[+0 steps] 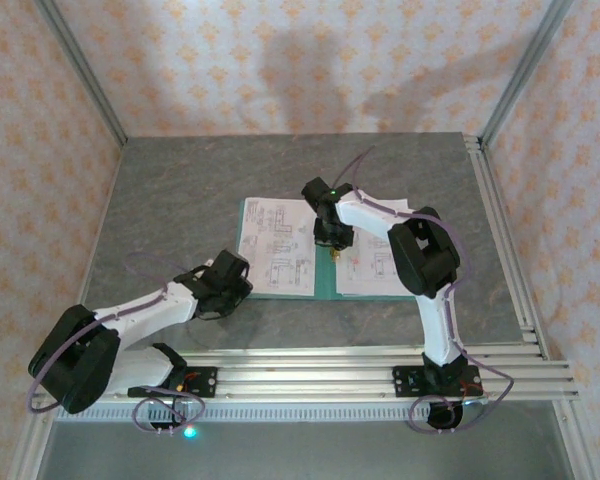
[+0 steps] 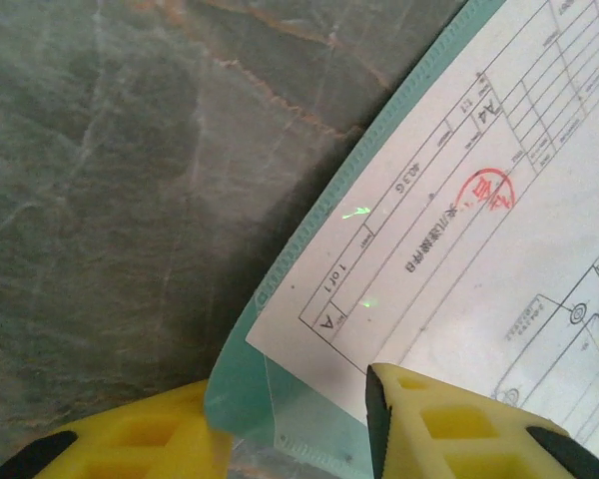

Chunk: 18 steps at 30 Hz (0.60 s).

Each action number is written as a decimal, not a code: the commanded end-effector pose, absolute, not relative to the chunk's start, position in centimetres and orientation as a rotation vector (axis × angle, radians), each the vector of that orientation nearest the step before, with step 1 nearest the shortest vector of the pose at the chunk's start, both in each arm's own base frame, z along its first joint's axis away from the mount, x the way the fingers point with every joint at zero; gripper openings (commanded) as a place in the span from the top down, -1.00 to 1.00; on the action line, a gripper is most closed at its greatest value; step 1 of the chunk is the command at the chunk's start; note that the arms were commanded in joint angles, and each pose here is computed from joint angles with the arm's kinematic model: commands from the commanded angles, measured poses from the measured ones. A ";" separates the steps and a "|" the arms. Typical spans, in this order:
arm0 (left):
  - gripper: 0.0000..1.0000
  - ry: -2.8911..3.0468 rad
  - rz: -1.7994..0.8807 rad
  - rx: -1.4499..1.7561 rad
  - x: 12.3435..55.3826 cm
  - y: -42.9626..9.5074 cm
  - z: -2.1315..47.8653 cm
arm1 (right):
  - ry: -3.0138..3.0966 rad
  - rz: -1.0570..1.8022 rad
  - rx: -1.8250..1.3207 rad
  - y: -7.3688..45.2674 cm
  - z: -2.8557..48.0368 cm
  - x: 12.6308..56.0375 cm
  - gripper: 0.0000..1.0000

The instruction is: Put the files into the folder

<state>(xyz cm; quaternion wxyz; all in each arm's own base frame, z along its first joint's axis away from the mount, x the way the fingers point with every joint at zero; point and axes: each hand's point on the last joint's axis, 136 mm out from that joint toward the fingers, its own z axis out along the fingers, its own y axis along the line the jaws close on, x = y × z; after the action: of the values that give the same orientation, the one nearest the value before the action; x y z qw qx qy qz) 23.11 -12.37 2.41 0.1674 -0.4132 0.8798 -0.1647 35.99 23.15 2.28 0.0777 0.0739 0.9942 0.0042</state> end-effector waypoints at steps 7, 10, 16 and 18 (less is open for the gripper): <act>0.35 2.328 -0.599 -1.078 25.8 -12.6 5.8 | 3.154 -0.053 0.218 22.5 -2.5 32.3 0.69; 0.47 2.314 -0.624 -1.009 26.2 -12.9 6.7 | 3.154 -0.051 0.213 22.6 -2.5 32.3 0.69; 0.95 2.323 -0.665 -0.777 26.3 -14.7 9.0 | 3.145 -0.012 0.191 23.3 -2.1 32.9 0.69; 1.00 2.332 -0.618 -0.691 25.8 -14.8 10.0 | 3.144 0.008 0.183 23.6 -1.8 33.2 0.69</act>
<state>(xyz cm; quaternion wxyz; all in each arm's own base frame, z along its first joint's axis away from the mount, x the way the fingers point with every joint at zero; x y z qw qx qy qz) 25.51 -13.89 7.53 0.2730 -0.3261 0.8737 -0.2361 36.09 23.25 2.33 0.0759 0.0706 0.9946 0.0076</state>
